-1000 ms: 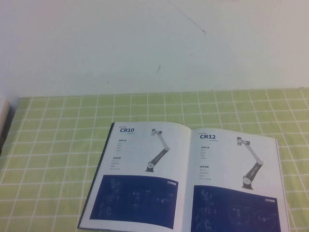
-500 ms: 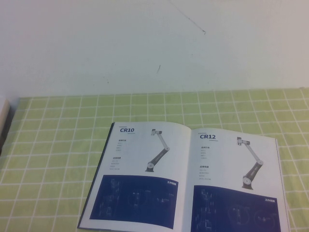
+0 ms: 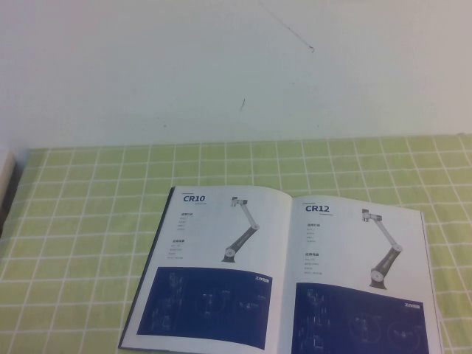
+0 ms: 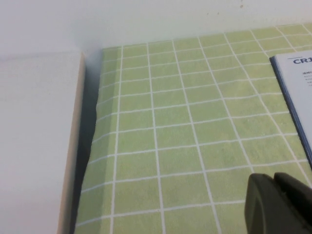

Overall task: Close book
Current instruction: 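Close the open booklet and leave it lying on the table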

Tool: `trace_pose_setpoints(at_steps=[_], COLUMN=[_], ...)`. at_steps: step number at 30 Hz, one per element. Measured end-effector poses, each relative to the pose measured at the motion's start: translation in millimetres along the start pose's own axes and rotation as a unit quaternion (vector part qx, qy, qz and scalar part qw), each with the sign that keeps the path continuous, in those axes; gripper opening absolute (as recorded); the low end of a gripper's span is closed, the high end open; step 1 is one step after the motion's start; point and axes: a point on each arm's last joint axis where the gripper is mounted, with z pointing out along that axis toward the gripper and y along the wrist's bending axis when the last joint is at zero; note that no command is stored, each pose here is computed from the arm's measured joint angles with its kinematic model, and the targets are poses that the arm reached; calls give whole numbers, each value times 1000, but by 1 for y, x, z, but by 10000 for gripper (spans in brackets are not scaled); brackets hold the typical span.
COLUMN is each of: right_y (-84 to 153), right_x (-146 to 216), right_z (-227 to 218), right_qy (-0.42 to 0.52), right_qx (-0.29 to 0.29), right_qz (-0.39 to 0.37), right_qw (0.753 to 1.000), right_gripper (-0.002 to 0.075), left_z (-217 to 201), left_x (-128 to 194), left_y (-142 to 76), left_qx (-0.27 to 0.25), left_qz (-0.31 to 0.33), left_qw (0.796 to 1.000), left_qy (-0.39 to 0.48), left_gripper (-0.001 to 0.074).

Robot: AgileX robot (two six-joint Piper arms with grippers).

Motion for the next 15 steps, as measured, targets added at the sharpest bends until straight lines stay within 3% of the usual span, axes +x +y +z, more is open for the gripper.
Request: trace_pose_setpoints(at_steps=[4, 7, 10, 15], right_y=[1, 1, 2, 2], right_x=[-17, -28, -36, -42], right_z=[-2, -4, -7, -10], right_qy=[-96, -157, -201, -238], right_qx=[-2, -5, -11, -17], right_qz=[-12, -12, 2, 32], right_qw=[995, 988, 980, 971], right_gripper=[-3, -3, -3, -3], left_z=[0, -2, -9, -26], left_x=[-5, -20, -38, -62], left_y=[0, -2, -5, -10], left_qx=[-2, 8, 21, 43], left_qz=[23, 32, 37, 45], left_qw=[999, 992, 973, 923], left_qy=[-35, -120, -225, -381], left_gripper=[-3, -3, -4, -3])
